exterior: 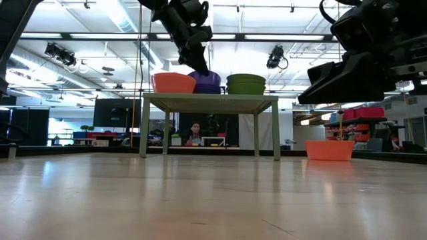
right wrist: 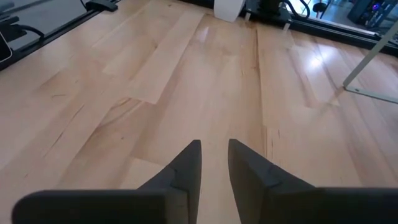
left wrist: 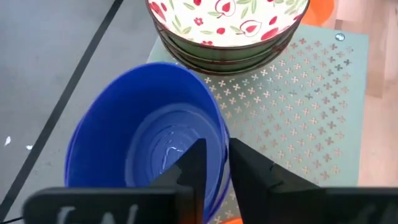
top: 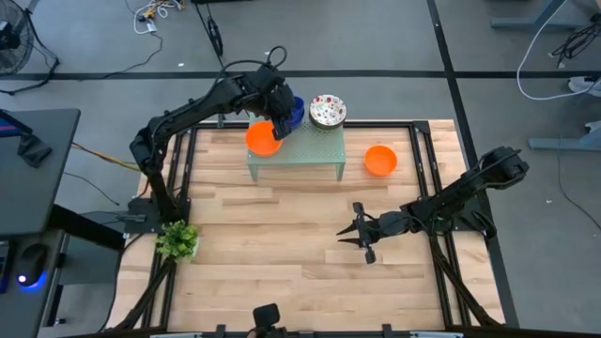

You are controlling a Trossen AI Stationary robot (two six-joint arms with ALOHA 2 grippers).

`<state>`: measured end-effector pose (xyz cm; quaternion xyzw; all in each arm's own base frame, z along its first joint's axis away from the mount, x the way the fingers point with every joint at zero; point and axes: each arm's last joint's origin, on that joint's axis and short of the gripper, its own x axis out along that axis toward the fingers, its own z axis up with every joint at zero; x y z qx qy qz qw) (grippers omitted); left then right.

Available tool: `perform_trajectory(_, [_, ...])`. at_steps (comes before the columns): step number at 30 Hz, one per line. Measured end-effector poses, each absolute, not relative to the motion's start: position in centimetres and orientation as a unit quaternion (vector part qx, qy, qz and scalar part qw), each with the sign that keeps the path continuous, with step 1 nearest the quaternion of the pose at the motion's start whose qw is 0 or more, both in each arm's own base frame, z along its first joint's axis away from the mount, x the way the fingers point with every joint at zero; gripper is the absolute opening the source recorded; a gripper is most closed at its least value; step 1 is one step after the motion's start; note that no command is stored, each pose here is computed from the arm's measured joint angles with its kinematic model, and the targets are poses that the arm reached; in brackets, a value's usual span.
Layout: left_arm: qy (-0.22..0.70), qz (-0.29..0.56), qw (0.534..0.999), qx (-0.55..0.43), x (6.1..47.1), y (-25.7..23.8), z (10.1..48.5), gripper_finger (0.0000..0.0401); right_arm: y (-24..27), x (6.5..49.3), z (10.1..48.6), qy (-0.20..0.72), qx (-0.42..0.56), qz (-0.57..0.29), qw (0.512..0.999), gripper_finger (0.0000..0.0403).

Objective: Pick & Place Mini bowls
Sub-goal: Stack the blue bowl on the blue bowls on the shelf, then stack the orange bowl on the orange bowls on the shelf

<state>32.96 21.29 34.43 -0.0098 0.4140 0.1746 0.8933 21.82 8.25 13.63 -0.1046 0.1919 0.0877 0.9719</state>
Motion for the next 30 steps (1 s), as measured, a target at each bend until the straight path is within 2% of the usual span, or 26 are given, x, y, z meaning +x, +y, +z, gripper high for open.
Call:
perform_trajectory(9, [0.402,0.145,0.904,-0.03,33.08,21.09,34.48,0.0144,8.24,21.79,13.57,0.195,-0.105,0.088,0.971,0.0082])
perform_trajectory(13, [0.396,0.129,0.908,-0.041,33.14,20.97,34.49,0.0155,8.24,21.79,13.57,0.195,-0.106,0.088,0.971,0.0082])
perform_trajectory(25, [0.4,0.114,0.908,-0.045,33.16,20.85,34.33,0.0037,8.24,21.76,13.51,0.198,-0.107,0.088,0.97,0.0082])
perform_trajectory(30, [0.405,0.109,0.907,-0.03,33.71,20.79,33.81,0.0017,8.23,21.75,13.45,0.201,-0.107,0.088,0.97,0.0082])
